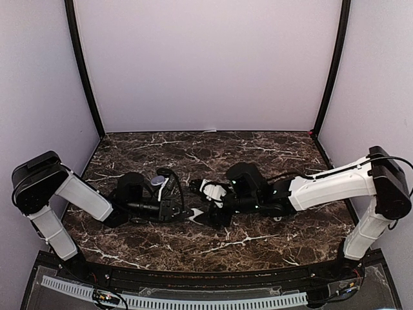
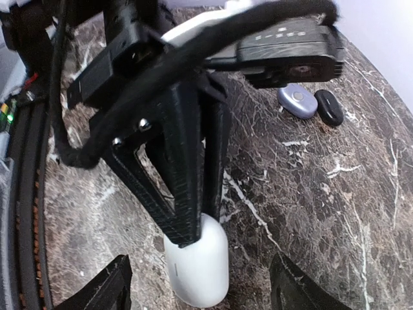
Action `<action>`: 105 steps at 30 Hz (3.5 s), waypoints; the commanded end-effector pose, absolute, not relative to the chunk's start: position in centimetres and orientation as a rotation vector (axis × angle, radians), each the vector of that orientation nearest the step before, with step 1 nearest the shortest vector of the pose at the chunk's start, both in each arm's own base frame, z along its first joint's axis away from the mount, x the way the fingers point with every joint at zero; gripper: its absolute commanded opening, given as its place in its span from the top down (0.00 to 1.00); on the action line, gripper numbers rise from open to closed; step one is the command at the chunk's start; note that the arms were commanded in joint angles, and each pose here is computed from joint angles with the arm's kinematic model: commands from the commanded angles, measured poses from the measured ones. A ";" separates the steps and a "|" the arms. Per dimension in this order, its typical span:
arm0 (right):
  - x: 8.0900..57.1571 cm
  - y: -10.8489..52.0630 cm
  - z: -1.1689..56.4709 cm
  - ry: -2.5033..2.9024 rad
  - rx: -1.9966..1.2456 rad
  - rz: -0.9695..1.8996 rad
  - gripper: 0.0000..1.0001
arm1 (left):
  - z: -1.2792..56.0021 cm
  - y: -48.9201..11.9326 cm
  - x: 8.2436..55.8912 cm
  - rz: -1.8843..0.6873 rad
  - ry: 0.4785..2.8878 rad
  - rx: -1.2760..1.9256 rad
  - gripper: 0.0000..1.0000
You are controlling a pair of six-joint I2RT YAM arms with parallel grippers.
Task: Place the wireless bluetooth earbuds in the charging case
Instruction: Pass from the right arm to the left, then pass from the left arm to the right, then pass from the right arm to the left
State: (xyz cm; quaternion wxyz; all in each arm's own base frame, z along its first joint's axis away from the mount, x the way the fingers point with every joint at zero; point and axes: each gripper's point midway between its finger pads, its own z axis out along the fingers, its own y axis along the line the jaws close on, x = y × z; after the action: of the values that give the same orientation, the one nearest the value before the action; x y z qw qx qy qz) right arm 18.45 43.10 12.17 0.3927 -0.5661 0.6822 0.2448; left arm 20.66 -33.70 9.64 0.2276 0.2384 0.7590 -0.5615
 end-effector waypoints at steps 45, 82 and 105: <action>14.5 41.9 14.7 1.781 -1.529 1.531 0.87 | 16.8 -34.1 17.6 -1.669 1.685 0.951 0.77; 16.1 42.7 15.9 1.758 -1.475 1.449 1.00 | 14.5 -34.5 17.0 -1.531 1.698 1.002 0.39; 16.6 43.5 15.7 1.757 -1.457 1.366 1.00 | 14.5 -35.5 17.6 -1.499 1.652 0.971 0.62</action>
State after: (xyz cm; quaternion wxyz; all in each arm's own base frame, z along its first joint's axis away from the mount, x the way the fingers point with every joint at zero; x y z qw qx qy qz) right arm 16.16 42.66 14.13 0.2124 -0.5274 0.6568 0.4954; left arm 17.56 -35.07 13.76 0.3390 0.3662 0.6496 -0.5736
